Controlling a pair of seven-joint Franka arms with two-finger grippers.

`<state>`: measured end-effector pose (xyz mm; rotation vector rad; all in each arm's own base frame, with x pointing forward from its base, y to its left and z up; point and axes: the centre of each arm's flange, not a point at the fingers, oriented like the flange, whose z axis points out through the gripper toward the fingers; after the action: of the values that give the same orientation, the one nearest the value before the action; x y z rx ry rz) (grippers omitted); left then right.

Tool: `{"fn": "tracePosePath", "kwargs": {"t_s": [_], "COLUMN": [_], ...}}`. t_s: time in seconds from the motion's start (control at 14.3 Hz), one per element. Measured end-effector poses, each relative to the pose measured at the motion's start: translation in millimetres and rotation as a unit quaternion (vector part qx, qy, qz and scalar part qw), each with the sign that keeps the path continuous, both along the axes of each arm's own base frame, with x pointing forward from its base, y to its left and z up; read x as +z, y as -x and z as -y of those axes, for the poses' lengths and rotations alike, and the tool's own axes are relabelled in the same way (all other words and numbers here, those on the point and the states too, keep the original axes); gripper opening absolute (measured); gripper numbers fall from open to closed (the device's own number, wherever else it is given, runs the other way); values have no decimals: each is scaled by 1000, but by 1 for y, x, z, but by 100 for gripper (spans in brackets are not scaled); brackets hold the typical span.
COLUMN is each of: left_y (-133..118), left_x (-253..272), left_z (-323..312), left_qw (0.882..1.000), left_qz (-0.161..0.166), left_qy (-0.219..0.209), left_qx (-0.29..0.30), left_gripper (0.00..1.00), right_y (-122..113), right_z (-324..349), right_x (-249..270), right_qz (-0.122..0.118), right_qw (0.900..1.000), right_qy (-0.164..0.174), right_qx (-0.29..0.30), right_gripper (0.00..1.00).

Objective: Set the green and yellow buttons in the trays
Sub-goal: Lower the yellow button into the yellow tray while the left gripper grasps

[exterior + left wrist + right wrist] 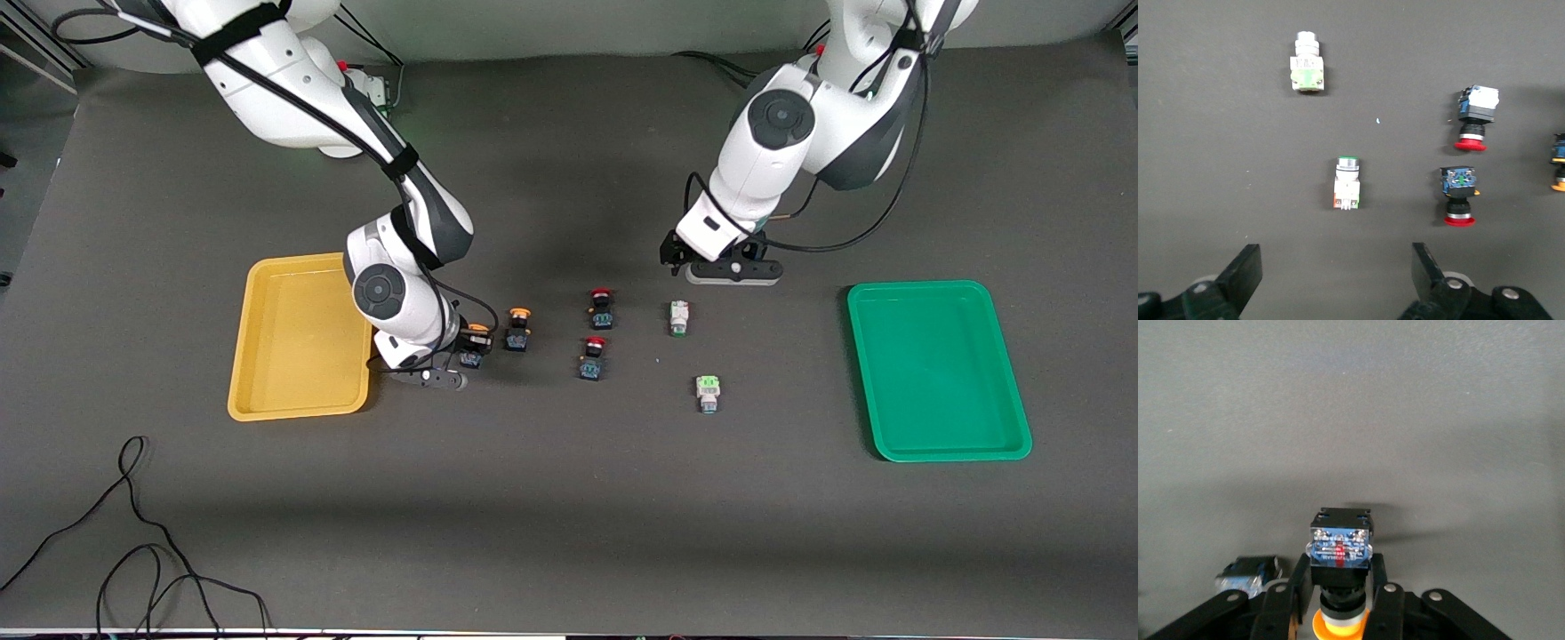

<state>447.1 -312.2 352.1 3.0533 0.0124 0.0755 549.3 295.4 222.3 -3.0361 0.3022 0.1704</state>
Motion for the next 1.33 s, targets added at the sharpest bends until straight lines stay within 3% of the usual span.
{"fn": "tracePosePath", "kwargs": {"t_s": [0.28, 0.63, 0.84, 1.12, 1.33], "left_y": [-5, -12, -15, -15, -8], "left_x": [-51, -107, -132, -154, -156], "left_z": [9, 10, 5, 2, 11], "left_qw": [1000, 1000, 1000, 1000, 999], "left_qz": [6, 15, 21, 24, 23], "left_qy": [6, 9, 3, -7, -8], "left_qx": [-2, -1, -6, -19, -31], "left_gripper": [100, 100, 100, 98, 97], "right_y": [-2, -1, -7, -6, -1], "right_z": [28, 133, 208, 297, 351], "right_x": [104, 199, 210, 197, 165], "right_qz": [-29, -49, -52, -62, -40], "right_qw": [999, 995, 987, 980, 976], "right_qy": [16, 16, 26, 14, 15], "right_qx": [4, 80, 147, 190, 212], "right_gripper": [38, 38, 38, 38, 38]}}
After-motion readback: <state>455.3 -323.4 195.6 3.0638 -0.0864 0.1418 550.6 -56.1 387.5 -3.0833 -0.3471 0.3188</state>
